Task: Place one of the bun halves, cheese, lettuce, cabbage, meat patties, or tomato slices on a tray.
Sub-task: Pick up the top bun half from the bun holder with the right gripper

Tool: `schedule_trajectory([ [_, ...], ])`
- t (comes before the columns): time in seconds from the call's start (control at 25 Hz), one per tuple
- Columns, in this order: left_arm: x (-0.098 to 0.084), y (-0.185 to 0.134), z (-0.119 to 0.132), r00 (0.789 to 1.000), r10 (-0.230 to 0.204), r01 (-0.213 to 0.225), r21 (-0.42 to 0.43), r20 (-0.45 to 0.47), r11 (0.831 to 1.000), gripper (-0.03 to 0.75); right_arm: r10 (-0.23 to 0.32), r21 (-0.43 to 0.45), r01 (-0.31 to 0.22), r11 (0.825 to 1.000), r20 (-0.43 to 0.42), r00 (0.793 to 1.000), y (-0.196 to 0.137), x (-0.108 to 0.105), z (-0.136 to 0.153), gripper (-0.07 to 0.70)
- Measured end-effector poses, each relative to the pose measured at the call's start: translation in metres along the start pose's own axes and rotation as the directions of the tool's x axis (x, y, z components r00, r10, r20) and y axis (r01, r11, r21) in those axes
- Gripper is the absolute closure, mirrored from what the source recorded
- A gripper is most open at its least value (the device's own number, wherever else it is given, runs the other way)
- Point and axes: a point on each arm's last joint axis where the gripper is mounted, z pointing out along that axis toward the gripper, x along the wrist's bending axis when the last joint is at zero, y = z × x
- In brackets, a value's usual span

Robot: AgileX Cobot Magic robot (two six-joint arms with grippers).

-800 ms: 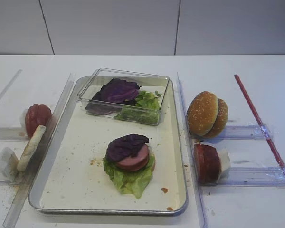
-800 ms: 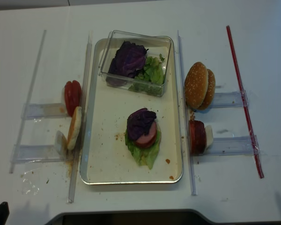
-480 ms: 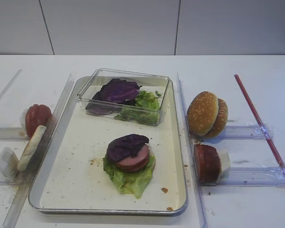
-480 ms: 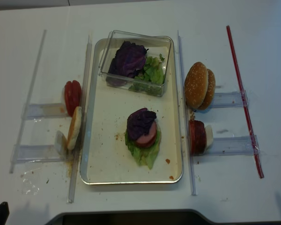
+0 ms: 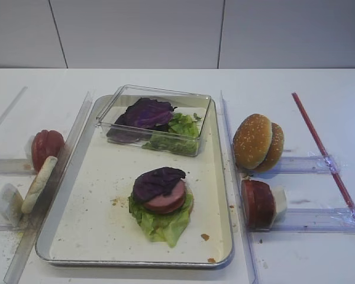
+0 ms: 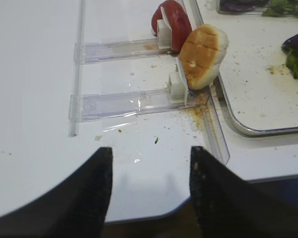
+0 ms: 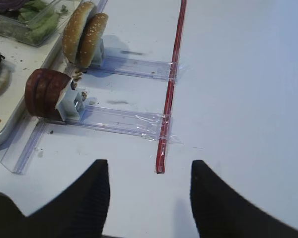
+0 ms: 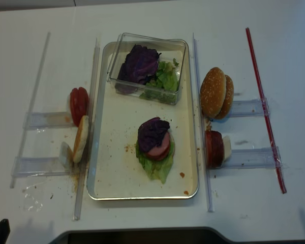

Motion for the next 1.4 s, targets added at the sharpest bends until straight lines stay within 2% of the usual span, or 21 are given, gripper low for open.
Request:
schedule_trajectory([
  [0.28,0.0,0.0,0.0,1.0,0.0,0.0,0.0,0.0,1.0,0.375,0.003,-0.001,-0.003,1.0,-0.006,1.0,0.0,0.001,0.0,0.238],
  [0.44,0.0,0.0,0.0,1.0,0.0,0.0,0.0,0.0,1.0,0.375,0.025,-0.001,-0.025,1.0,-0.004,1.0,0.0,0.0,0.0,0.226],
  [0.6,0.0,0.0,0.0,1.0,0.0,0.0,0.0,0.0,1.0,0.375,0.047,0.012,-0.047,0.999,-0.004,0.999,0.001,0.0,0.001,0.127],
  [0.72,0.0,0.0,0.0,1.0,0.0,0.0,0.0,0.0,1.0,0.375,0.073,0.073,-0.073,0.995,-0.006,0.997,0.006,-0.002,0.008,0.056],
  [0.84,0.0,0.0,0.0,1.0,0.0,0.0,0.0,0.0,1.0,0.375,0.125,0.146,-0.123,0.982,-0.006,0.992,0.011,-0.005,0.017,0.037],
  [0.96,0.0,0.0,0.0,1.0,0.0,0.0,0.0,0.0,1.0,0.375,0.184,0.215,-0.18,0.96,0.001,0.983,0.023,-0.008,0.024,0.034],
  [1.16,0.0,0.0,0.0,1.0,0.0,0.0,0.0,0.0,1.0,0.375,0.258,0.304,-0.242,0.922,-0.014,0.966,0.055,-0.011,0.035,0.034],
  [1.4,0.0,0.0,0.0,1.0,0.0,0.0,0.0,0.0,1.0,0.375,0.277,0.342,-0.255,0.904,-0.016,0.961,0.092,-0.017,0.044,0.014],
])
